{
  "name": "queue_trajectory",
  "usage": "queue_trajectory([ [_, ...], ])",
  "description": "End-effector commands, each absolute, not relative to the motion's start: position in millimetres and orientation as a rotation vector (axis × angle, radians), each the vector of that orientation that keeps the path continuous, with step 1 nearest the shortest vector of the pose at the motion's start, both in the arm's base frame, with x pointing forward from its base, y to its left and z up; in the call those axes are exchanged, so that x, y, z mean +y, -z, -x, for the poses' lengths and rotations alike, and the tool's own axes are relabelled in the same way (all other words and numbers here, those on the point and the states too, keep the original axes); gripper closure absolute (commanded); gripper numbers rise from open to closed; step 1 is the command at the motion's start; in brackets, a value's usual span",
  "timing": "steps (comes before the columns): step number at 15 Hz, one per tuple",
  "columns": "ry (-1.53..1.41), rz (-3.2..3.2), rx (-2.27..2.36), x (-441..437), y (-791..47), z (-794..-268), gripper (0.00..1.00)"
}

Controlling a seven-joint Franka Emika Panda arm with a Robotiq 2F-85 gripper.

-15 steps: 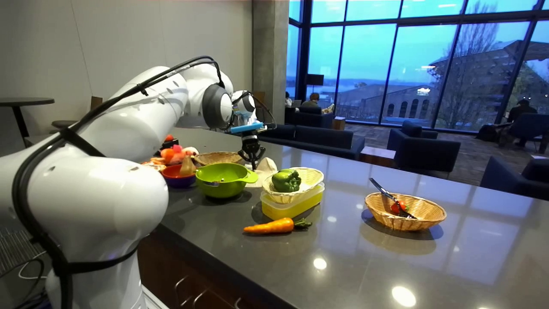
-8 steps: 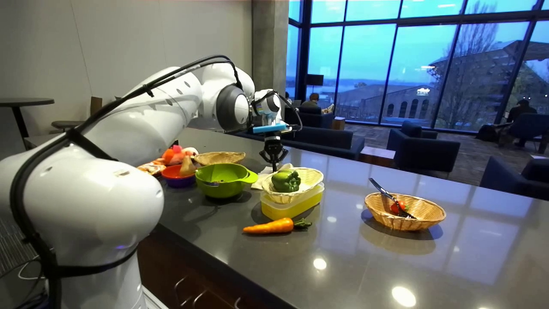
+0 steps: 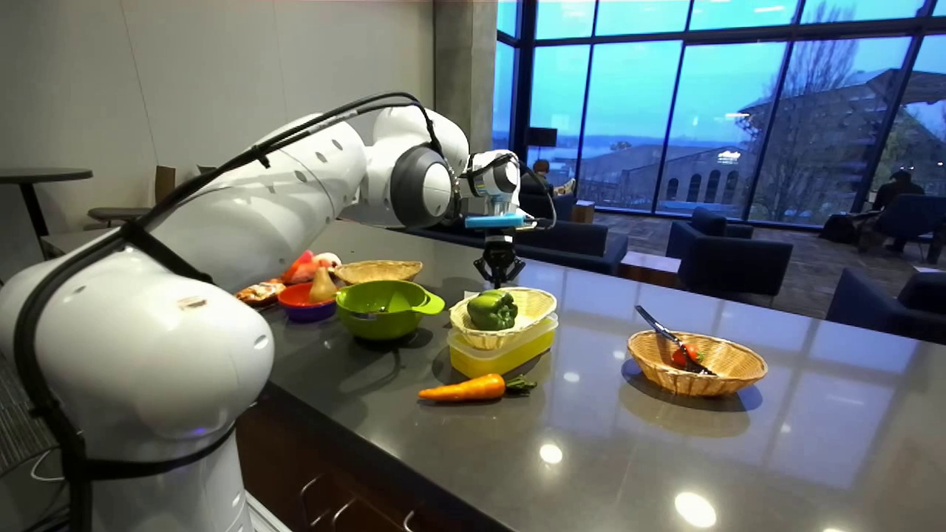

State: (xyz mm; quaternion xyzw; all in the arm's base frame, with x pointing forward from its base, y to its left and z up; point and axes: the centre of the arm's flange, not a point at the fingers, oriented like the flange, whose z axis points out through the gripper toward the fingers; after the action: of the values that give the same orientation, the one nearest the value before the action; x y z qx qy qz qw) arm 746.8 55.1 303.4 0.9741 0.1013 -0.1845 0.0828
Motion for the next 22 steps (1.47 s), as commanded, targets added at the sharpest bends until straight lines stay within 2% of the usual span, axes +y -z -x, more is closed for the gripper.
queue_trajectory([
  [1, 0.565, -2.928, 0.298, 65.3, -311.6, -754.3, 1.0],
  [14, 0.733, -2.846, 0.38, 104.1, -267.9, -755.2, 1.0],
  [22, 0.753, -2.793, 0.513, 161.8, -263.5, -741.7, 1.0],
])
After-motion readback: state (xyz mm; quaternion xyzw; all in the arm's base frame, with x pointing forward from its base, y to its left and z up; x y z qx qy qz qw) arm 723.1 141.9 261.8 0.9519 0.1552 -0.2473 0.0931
